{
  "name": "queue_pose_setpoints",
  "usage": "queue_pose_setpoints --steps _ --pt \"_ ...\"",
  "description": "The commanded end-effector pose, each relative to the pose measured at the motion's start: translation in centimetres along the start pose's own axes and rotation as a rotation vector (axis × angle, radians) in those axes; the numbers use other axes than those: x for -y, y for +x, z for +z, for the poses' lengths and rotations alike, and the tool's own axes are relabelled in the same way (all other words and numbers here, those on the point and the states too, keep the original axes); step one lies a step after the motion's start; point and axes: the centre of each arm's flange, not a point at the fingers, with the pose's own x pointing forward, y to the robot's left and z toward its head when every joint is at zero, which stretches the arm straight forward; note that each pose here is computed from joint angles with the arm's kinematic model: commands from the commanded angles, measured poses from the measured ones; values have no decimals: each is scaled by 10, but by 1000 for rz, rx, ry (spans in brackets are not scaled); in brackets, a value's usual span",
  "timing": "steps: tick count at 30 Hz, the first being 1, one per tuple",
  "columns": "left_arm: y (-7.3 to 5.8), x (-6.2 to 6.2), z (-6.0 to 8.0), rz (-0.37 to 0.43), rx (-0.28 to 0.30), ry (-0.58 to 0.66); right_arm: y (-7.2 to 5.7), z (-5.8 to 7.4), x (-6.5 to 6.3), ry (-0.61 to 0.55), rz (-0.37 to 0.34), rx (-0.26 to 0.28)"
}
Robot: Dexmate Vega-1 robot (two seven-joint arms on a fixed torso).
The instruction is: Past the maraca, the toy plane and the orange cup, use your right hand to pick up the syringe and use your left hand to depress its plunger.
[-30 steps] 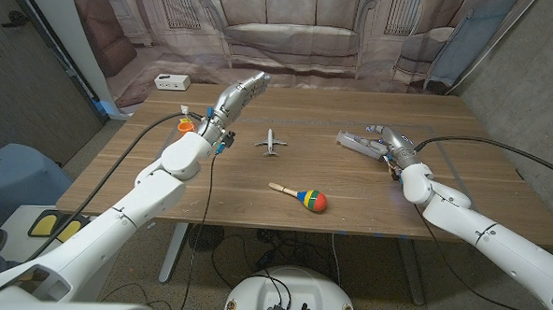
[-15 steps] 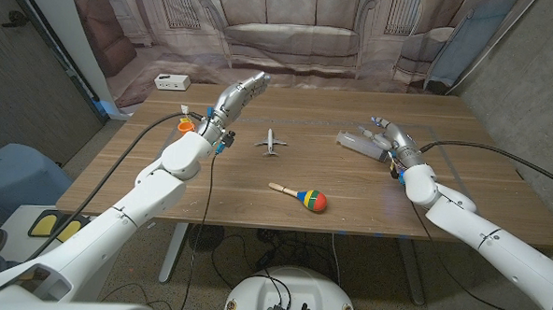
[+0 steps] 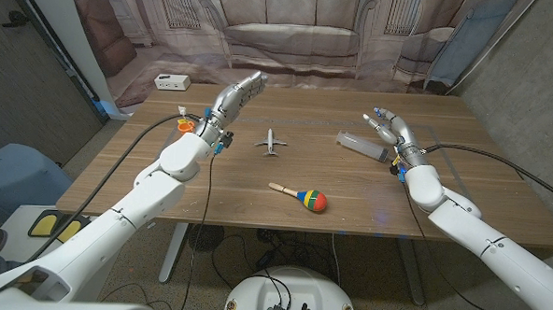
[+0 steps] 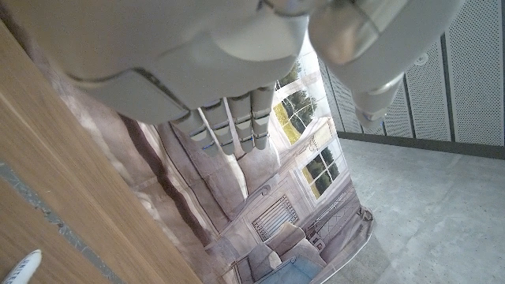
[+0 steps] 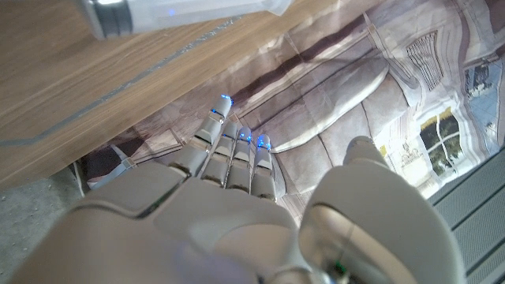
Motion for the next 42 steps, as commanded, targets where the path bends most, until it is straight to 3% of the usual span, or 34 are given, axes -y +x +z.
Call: queue_pose_setpoints --steps 1,9,19,30,42 --pt "-1 -9 -8 -3 -31 -61 -8 16 6 137 -5 68" --pt "-3 -11 -21 23 -63 -109 -11 27 13 263 13 107" --pt "-16 -25 -36 48 -99 -157 -6 44 9 422 112 138" --pt "-29 -47 -43 34 -112 -157 -6 30 -8 719 262 128" --pt "-30 -55 -57 38 -123 -198 -13 19 -13 802 280 141"
